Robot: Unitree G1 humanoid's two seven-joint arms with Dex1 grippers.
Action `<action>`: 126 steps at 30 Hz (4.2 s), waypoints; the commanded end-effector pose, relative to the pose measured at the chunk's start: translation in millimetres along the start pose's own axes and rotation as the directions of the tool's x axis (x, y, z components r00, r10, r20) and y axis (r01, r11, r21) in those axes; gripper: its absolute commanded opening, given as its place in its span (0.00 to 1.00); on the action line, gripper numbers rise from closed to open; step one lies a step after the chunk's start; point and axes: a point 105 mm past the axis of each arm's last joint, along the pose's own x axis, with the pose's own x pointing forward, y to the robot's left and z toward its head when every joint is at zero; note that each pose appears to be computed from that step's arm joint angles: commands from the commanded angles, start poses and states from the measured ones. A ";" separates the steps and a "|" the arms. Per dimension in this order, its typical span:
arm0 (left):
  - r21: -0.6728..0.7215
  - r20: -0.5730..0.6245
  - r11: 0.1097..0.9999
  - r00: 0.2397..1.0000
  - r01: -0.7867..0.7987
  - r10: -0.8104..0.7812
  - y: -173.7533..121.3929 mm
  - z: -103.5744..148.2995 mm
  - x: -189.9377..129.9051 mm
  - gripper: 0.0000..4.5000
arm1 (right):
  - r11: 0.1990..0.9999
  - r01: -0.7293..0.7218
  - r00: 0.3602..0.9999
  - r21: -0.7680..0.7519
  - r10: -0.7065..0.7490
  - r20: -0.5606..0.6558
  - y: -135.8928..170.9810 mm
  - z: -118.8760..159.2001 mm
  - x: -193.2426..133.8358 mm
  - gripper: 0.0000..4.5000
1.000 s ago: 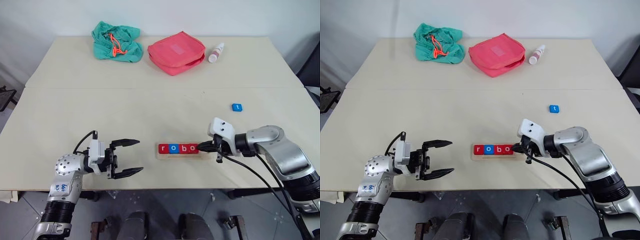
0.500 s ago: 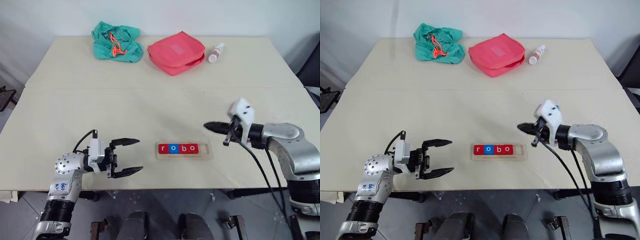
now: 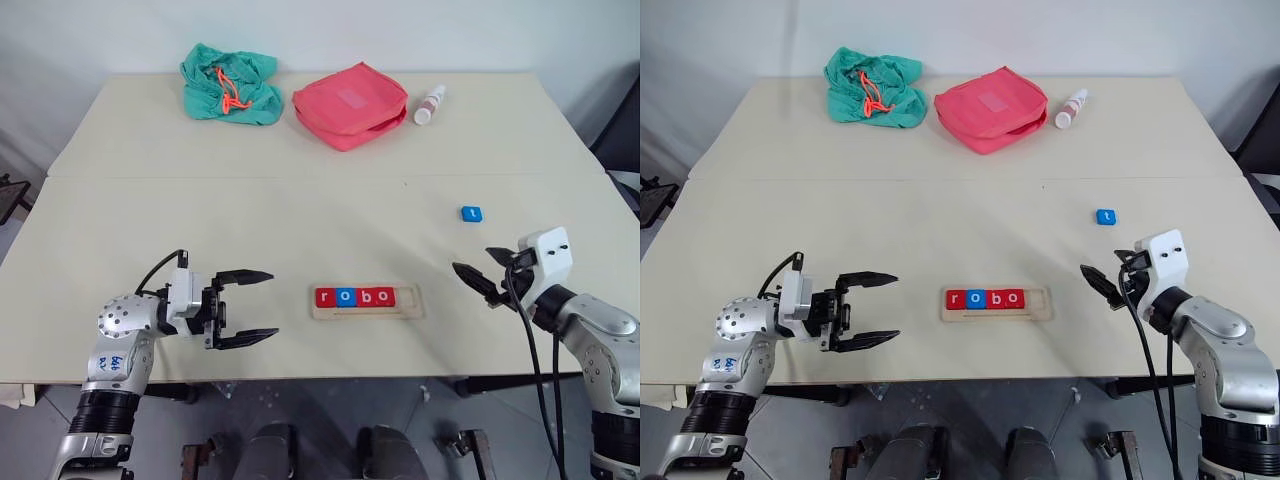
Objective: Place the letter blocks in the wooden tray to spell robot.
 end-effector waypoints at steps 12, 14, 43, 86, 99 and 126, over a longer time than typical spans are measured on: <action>0.021 0.019 1.000 1.000 -0.023 0.023 2.3 3.1 -3.6 1.00 | 0.976 0.212 0.975 0.043 -0.214 0.066 -31.1 11.9 1.9 0.99; 0.021 0.019 1.000 1.000 -0.023 0.023 2.0 3.1 -3.4 1.00 | 0.973 0.226 0.971 0.055 -0.230 0.072 -34.7 13.9 7.9 0.99; 0.026 0.029 0.997 0.997 -0.073 0.072 -11.7 6.1 -0.1 1.00 | 0.958 0.279 0.958 0.062 -0.283 0.053 -48.8 5.9 114.0 0.99; 0.001 0.008 0.998 0.998 0.061 -0.061 -7.0 2.6 -7.9 1.00 | 0.951 0.247 0.969 0.186 -0.242 -0.051 65.5 -9.3 -13.2 0.33; -0.002 0.007 0.999 0.999 0.049 -0.049 -8.2 3.0 -8.4 1.00 | 0.949 0.251 0.968 0.191 -0.246 -0.049 68.8 -8.8 -20.2 0.87; 0.004 0.012 1.000 1.000 0.001 -0.001 -17.9 4.5 -4.6 1.00 | 0.790 -0.547 0.816 -0.277 0.429 -0.386 15.6 -9.4 9.5 0.87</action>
